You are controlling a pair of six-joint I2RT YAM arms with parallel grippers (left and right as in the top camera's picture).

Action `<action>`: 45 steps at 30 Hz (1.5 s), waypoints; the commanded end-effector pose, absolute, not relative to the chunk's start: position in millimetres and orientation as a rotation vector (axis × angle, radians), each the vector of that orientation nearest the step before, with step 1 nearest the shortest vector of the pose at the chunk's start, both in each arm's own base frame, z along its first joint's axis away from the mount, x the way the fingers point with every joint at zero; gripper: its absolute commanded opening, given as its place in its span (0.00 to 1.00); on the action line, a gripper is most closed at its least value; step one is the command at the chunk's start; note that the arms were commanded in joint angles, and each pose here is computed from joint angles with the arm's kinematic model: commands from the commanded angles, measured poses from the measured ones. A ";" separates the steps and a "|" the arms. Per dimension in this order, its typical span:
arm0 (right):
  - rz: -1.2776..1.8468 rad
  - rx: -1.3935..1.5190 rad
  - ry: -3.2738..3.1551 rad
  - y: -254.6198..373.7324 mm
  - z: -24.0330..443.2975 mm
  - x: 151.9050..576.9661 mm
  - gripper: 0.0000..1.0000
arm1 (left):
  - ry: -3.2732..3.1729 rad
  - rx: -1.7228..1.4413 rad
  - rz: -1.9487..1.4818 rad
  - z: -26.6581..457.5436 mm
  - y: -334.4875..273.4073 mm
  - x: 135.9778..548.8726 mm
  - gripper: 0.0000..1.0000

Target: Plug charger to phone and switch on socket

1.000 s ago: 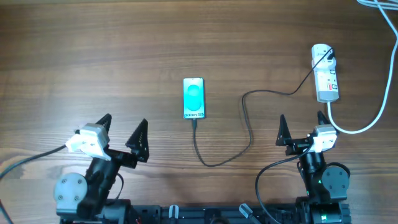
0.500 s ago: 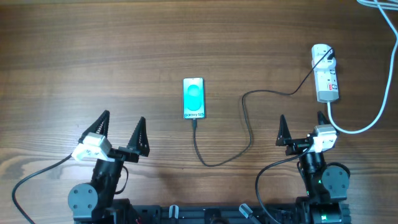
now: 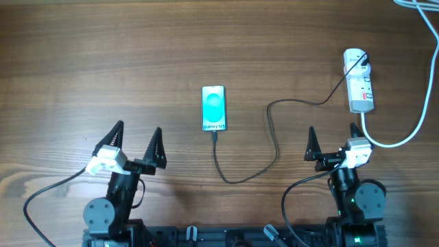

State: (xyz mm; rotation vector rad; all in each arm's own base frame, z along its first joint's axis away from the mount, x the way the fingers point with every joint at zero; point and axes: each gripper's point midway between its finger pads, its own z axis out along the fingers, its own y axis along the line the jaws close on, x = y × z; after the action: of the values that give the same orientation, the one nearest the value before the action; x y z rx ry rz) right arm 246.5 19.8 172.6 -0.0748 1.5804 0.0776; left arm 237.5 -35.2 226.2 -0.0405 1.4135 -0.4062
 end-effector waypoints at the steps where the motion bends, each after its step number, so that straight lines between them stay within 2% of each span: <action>1: 0.066 -0.065 1.568 17.1 175.3 246.1 1.00 | 1.424 -0.178 -0.398 211.1 -18.0 242.9 1.00; 5: 0.066 -0.065 1.568 17.1 175.3 246.1 1.00 | 1.443 -0.164 -0.370 206.6 -17.3 243.6 1.00; 11: 0.066 -0.065 1.568 17.1 175.2 246.2 1.00 | 1.634 -0.055 -0.279 161.0 -23.5 244.4 1.00; 16: 0.066 -0.065 1.568 17.1 175.3 246.1 0.99 | 1.636 0.039 -0.202 159.8 -24.8 244.2 1.00; 26: 0.066 -0.065 1.568 17.1 175.2 246.2 1.00 | 1.647 -0.041 -0.032 156.0 2.4 246.0 1.00; 45: 0.066 -0.065 1.568 17.1 175.3 246.1 1.00 | 1.649 0.043 0.027 155.7 0.3 245.9 1.00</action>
State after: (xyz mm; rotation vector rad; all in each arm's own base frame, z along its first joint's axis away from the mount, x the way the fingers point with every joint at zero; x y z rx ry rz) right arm 246.5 19.8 172.6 -0.0748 1.5804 0.0776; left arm 246.3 -3.4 157.9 0.0488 1.6446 0.0049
